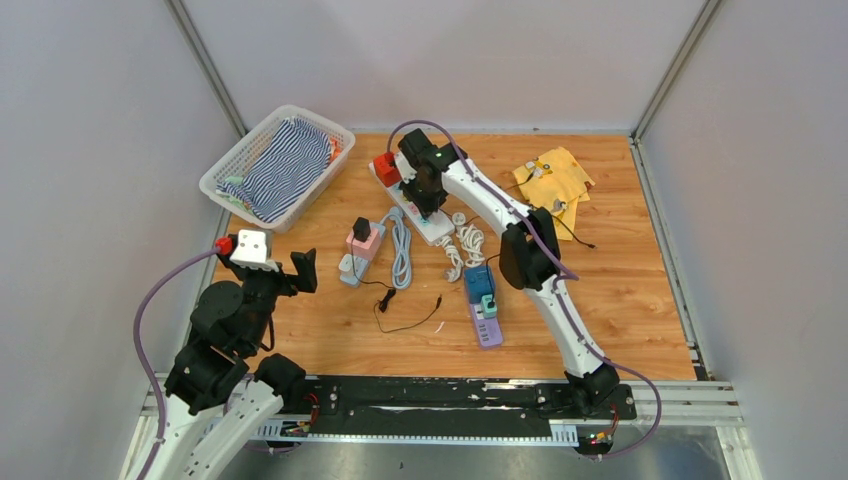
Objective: Insert the plug
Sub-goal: Insert the plug into the socket.
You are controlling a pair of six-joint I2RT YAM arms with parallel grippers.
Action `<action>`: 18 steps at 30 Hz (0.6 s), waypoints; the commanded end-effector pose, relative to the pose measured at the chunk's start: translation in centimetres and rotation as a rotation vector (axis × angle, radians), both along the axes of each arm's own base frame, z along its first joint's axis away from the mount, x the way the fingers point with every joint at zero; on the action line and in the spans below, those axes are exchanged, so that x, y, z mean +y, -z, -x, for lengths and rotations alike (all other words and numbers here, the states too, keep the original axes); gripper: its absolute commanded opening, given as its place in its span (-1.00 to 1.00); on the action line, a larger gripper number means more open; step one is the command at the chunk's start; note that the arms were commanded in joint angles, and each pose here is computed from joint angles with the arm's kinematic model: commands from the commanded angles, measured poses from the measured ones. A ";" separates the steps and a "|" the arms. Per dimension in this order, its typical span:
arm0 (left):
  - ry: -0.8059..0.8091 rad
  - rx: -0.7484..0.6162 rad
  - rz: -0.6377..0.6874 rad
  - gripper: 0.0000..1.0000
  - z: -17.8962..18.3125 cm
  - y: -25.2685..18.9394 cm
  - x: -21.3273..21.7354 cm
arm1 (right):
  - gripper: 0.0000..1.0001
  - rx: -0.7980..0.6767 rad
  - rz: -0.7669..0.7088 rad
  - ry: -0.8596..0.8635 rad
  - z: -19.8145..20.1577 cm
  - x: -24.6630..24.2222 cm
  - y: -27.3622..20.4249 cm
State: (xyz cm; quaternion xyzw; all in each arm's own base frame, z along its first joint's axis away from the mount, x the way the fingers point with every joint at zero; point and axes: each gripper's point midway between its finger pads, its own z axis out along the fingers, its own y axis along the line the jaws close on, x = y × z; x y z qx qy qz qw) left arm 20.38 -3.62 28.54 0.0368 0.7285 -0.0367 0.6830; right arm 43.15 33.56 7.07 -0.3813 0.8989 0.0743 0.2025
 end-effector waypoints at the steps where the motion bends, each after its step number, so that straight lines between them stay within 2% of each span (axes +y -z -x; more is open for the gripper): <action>1: -0.024 -0.017 0.003 1.00 0.1 -0.2 0.5 | -1.00 0.058 0.051 -0.005 1.2 0.4 3.4; 8: -0.028 -0.017 0.002 1.00 0.1 -0.2 0.6 | -1.00 0.079 0.098 0.018 0.9 -1.2 5.1; 18: -0.031 -0.013 0.000 1.00 0.0 -0.1 0.6 | -1.00 0.116 0.079 0.031 0.3 -2.8 5.8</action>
